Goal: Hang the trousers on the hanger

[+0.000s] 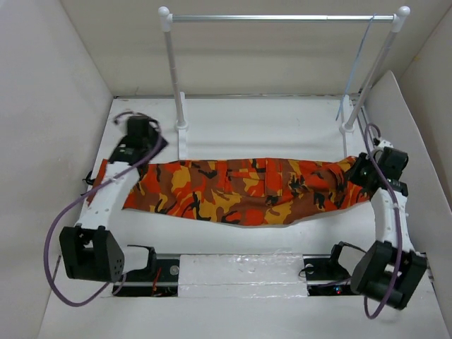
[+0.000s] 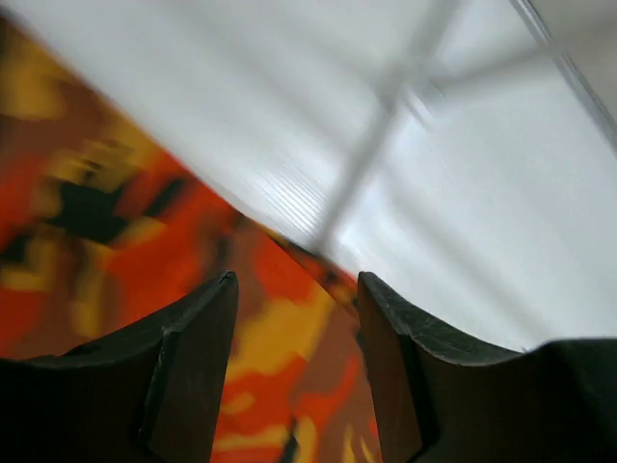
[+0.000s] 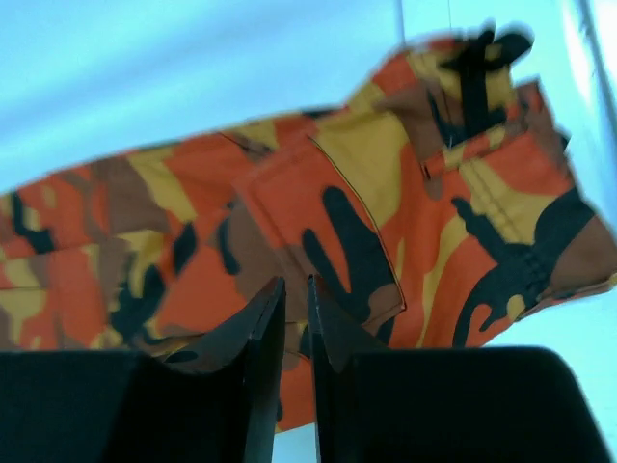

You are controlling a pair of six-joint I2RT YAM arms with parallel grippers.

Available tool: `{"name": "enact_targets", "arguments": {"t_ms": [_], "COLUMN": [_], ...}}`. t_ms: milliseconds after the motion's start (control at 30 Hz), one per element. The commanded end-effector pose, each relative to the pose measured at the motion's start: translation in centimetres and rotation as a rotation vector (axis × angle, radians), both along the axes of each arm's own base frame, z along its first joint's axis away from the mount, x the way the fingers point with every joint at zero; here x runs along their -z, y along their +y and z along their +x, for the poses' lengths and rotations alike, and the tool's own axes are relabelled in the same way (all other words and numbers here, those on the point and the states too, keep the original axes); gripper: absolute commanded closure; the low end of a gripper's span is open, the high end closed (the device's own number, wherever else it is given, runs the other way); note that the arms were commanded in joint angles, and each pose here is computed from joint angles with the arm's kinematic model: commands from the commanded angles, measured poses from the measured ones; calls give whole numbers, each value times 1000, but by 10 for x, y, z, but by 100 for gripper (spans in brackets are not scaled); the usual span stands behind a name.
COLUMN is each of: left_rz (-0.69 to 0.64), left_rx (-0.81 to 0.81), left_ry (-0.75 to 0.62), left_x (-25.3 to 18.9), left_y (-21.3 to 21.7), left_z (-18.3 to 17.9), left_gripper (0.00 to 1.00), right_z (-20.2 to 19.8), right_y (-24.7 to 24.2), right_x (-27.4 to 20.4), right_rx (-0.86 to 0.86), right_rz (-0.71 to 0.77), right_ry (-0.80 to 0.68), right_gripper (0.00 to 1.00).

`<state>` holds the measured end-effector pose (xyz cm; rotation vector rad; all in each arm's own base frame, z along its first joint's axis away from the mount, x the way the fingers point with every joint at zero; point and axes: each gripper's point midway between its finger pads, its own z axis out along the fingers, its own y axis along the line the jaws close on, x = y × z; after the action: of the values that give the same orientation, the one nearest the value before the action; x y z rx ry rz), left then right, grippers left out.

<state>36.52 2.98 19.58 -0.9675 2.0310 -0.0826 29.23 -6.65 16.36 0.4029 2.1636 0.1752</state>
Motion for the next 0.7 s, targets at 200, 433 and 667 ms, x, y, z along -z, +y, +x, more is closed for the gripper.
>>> {"name": "enact_targets", "arguments": {"t_ms": [200,433,667], "left_rz": [-156,-85,-84], "left_rx": [704,684,440], "left_ry": [-13,173,232], "left_x": [45,128,150], "left_y": [-263,-266,-180], "left_z": [-71,-85,-68], "left_gripper": [51,50,50], "right_z": [46,59,47], "right_y": [-12,-41,-77], "right_x": [56,93,124], "right_rx": [-125,-13,121], "right_rz": [25,7,28], "right_ry": [103,226,376], "right_gripper": [53,43,43]}}
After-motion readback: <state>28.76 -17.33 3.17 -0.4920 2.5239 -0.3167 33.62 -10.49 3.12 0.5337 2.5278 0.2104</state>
